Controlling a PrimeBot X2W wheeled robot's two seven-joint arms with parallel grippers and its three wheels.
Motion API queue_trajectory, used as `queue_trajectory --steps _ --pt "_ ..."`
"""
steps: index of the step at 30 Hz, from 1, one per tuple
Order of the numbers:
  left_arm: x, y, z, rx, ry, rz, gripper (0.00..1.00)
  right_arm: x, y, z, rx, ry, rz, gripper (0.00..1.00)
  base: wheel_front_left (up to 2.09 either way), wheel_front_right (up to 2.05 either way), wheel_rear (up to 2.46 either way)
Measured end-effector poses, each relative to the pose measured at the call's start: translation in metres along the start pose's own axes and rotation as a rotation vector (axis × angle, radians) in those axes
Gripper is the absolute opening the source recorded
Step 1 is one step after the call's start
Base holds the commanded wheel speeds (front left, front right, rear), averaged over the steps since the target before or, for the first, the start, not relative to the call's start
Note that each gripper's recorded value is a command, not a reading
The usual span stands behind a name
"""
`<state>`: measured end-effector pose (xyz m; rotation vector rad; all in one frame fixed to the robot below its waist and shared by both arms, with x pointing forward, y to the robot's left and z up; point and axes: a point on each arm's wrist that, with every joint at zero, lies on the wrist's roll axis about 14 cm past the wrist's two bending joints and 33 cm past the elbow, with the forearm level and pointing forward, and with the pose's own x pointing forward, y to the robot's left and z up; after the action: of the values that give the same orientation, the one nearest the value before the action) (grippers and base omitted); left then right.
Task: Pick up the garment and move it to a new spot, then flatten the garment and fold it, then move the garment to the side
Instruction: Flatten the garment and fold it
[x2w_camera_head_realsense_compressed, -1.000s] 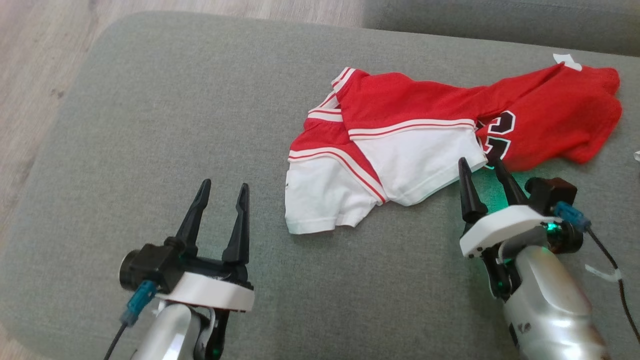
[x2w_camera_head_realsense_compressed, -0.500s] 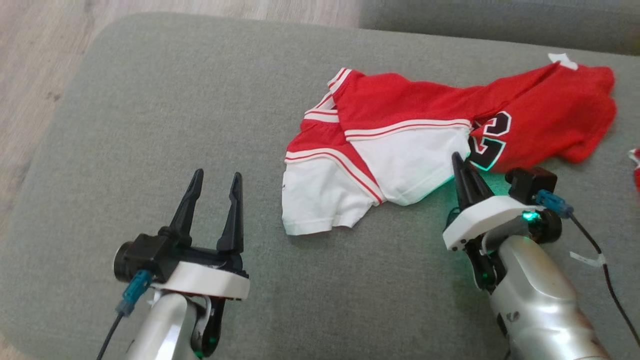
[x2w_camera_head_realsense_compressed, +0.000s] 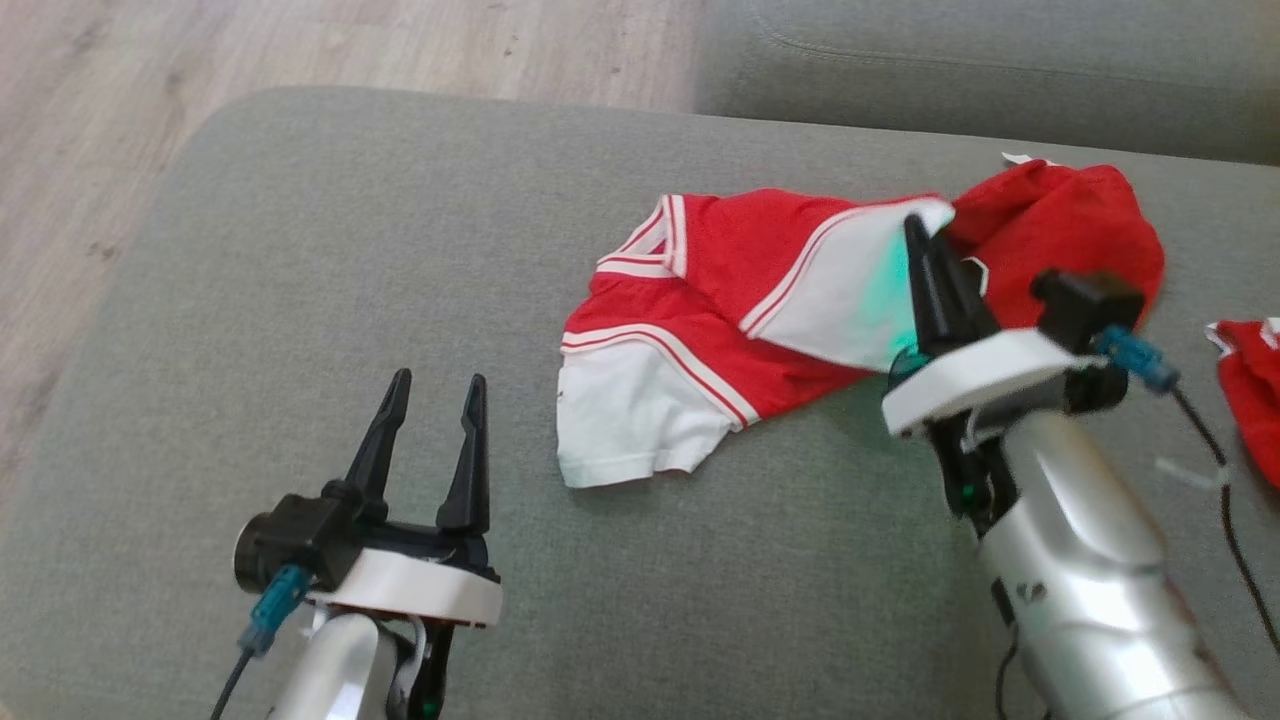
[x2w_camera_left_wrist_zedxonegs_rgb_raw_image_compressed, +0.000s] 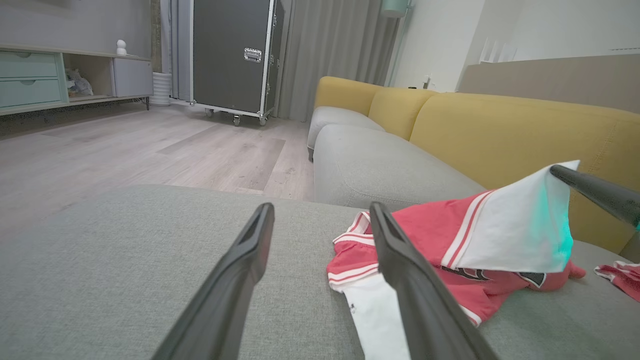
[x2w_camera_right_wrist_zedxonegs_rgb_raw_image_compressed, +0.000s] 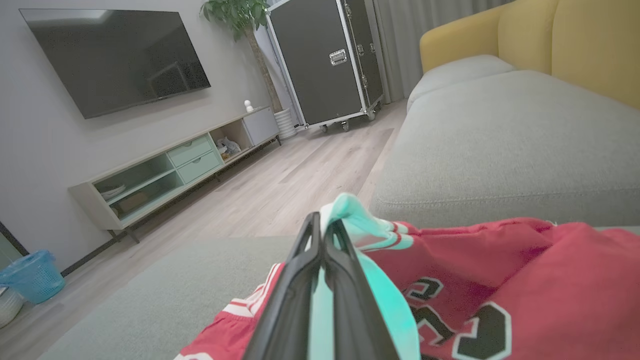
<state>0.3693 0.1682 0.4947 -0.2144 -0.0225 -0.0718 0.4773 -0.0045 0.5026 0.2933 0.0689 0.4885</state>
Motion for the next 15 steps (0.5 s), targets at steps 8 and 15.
queue_trajectory --steps 8,15 --pt "-0.005 0.008 0.0 -0.008 0.0 0.032 1.0 0.034 0.013 0.041 -0.093 -0.078 0.056 0.0 0.0 0.0 0.0" --pt "-0.004 0.015 -0.008 -0.003 0.029 0.05 1.0 0.093 -0.009 0.098 -0.17 -0.126 0.026 0.0 0.0 0.0 0.0"
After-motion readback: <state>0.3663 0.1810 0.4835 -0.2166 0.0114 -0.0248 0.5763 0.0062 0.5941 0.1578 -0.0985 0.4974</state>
